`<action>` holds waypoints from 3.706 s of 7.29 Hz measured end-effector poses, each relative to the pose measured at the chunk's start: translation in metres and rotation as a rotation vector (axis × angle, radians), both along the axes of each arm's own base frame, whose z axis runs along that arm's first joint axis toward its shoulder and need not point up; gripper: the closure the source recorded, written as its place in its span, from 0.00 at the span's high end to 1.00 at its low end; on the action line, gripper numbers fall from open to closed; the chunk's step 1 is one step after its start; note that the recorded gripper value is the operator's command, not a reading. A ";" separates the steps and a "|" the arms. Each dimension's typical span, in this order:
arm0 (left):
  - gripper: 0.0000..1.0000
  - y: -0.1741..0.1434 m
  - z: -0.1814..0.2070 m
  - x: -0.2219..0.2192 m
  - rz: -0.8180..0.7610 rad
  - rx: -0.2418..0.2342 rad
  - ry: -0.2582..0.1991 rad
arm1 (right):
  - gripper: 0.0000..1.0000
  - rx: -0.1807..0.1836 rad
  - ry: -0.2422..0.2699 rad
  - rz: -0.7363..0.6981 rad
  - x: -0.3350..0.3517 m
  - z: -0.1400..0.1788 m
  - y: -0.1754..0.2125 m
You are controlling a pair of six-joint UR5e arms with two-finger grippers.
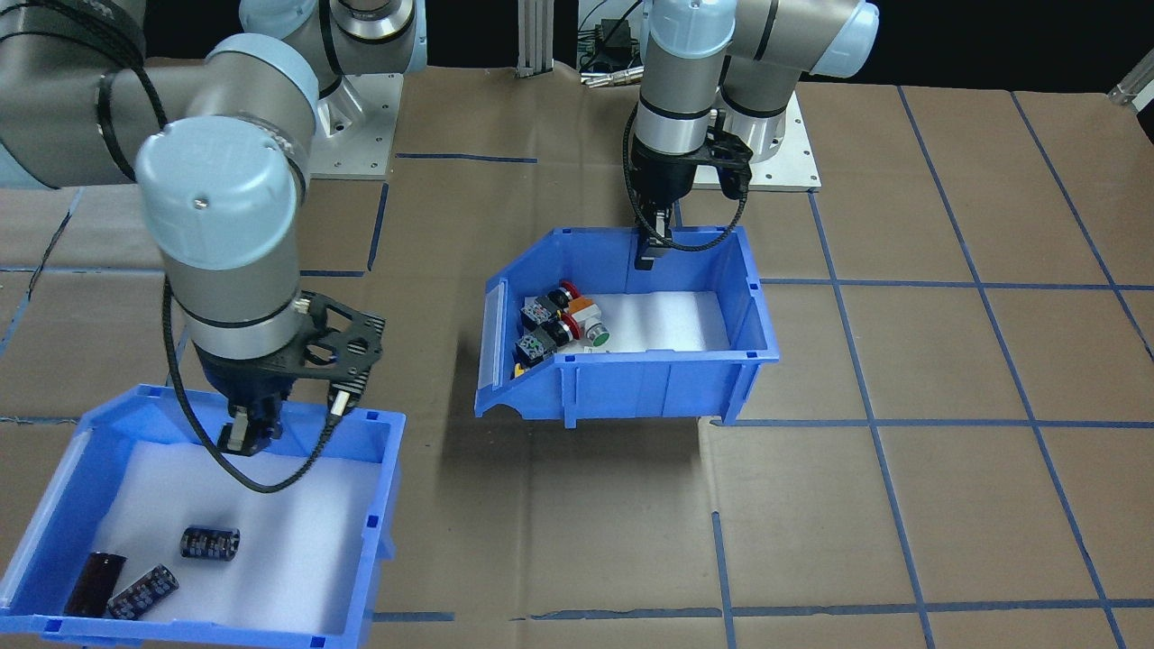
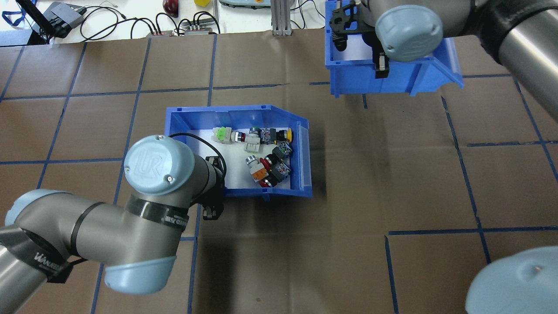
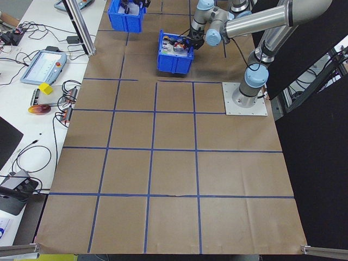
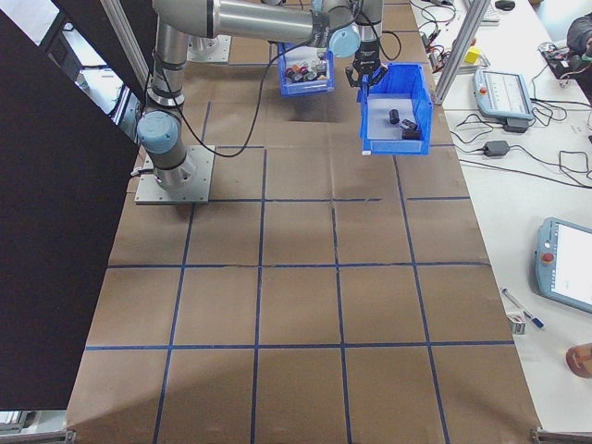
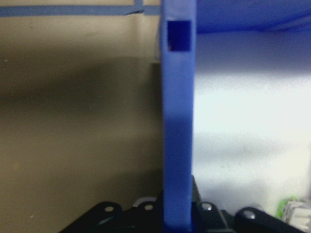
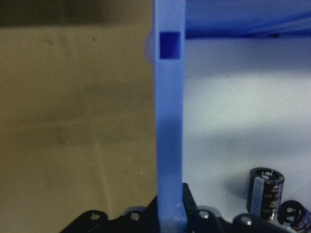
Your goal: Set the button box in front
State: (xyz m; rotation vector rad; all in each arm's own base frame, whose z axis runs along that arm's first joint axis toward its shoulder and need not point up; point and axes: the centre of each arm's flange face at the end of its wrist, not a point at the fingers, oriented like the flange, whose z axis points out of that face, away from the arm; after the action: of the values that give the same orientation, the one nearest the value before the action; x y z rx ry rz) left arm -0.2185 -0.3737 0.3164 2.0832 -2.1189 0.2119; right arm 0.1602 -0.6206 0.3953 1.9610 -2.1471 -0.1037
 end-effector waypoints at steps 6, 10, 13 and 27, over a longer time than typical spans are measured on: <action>0.00 -0.176 -0.009 -0.045 0.002 0.007 0.072 | 0.04 0.090 -0.064 -0.005 -0.137 -0.028 0.123; 0.00 -0.195 -0.039 -0.104 -0.005 0.037 0.086 | 0.05 0.101 -0.067 0.046 -0.149 -0.053 0.154; 0.34 -0.200 -0.046 -0.112 -0.011 0.042 0.084 | 0.05 0.106 -0.065 0.072 -0.149 -0.053 0.155; 0.99 -0.096 0.202 0.080 -1.133 0.145 -0.119 | 0.06 0.105 -0.131 0.068 -0.069 -0.072 0.272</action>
State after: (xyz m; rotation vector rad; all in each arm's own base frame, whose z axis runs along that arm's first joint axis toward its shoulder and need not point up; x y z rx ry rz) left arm -0.1383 -0.4693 0.5186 0.6426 -3.0373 0.0199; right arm 0.0917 -0.3485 0.3234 2.1534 -2.1935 -0.0795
